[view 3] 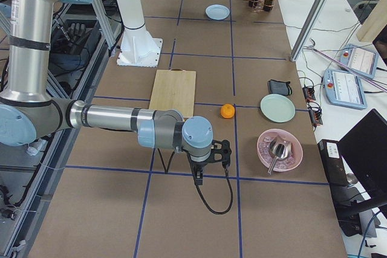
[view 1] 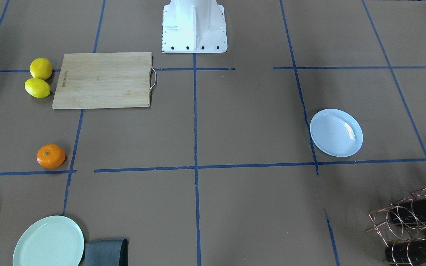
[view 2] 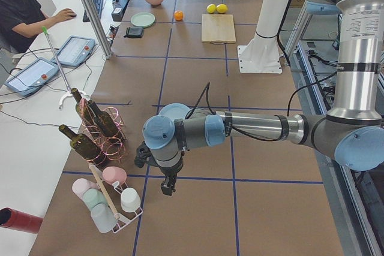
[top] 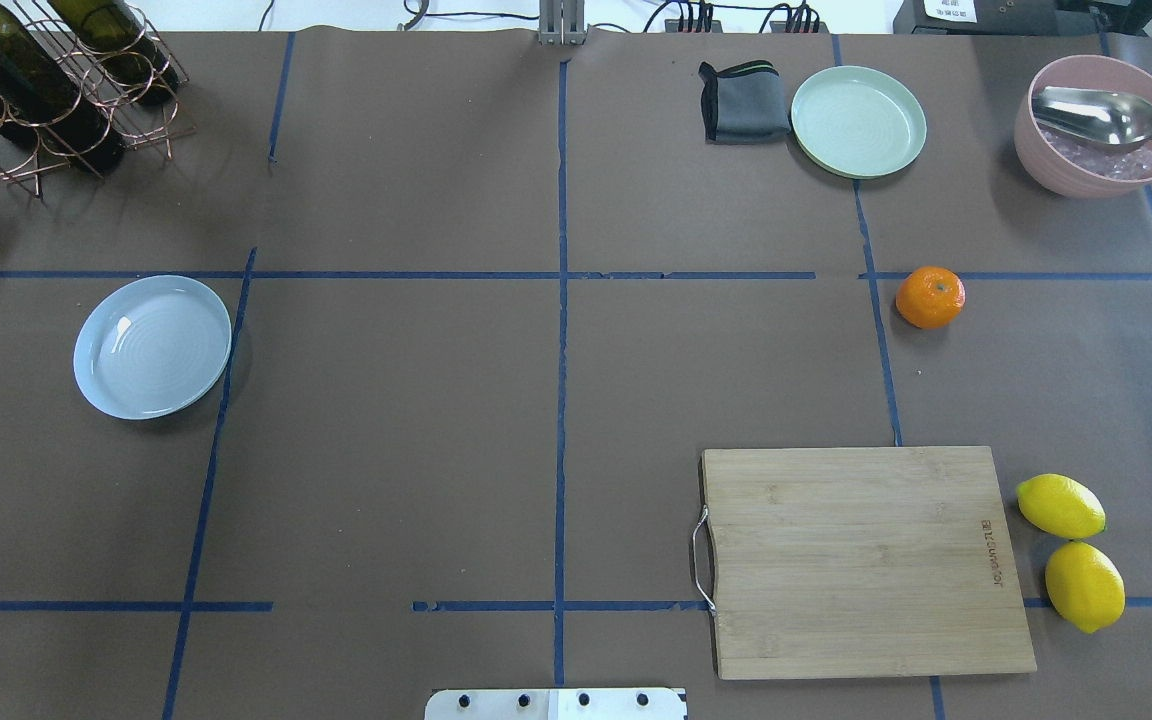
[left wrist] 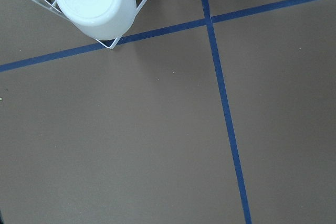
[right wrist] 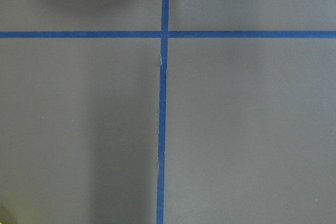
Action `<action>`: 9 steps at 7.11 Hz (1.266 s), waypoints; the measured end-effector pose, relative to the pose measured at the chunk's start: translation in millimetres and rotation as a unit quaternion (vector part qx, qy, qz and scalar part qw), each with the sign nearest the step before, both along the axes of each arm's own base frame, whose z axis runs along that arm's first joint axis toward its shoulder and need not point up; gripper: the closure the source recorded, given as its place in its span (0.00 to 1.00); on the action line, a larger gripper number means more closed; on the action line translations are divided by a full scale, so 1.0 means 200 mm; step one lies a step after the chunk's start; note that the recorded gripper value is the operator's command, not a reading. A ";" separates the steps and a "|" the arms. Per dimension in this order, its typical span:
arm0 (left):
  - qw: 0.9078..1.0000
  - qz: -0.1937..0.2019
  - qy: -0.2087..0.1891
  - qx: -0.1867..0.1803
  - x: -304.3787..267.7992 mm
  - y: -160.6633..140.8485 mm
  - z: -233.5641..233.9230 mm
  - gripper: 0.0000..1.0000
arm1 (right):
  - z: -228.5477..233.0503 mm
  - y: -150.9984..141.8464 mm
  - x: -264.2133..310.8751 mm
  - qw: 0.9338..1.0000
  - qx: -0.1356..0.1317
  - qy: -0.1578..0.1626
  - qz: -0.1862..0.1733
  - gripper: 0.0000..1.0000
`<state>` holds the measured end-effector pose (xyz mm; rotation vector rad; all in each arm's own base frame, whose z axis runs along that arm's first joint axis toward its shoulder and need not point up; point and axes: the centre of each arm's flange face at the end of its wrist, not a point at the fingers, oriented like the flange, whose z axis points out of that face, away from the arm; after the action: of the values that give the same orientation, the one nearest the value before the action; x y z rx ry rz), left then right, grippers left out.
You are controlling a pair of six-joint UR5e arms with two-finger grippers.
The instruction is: Pick orange to plate
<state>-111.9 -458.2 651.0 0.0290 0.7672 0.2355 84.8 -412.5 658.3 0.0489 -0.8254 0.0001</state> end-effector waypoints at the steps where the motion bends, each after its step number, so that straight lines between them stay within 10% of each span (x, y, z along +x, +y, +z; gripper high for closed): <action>1: 1.000 0.000 0.000 0.002 0.00 -0.01 -0.01 0.00 | -0.01 -0.01 -0.01 1.000 0.002 0.001 -0.002 0.00; 9: 0.977 0.052 0.001 0.209 0.34 -0.36 -0.53 0.00 | -0.39 -0.11 -0.03 0.997 0.073 -0.028 -0.002 0.00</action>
<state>-44.2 -530.8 544.7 0.3885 0.7119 0.4932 79.0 -434.5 581.2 0.1852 -0.8808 -0.0635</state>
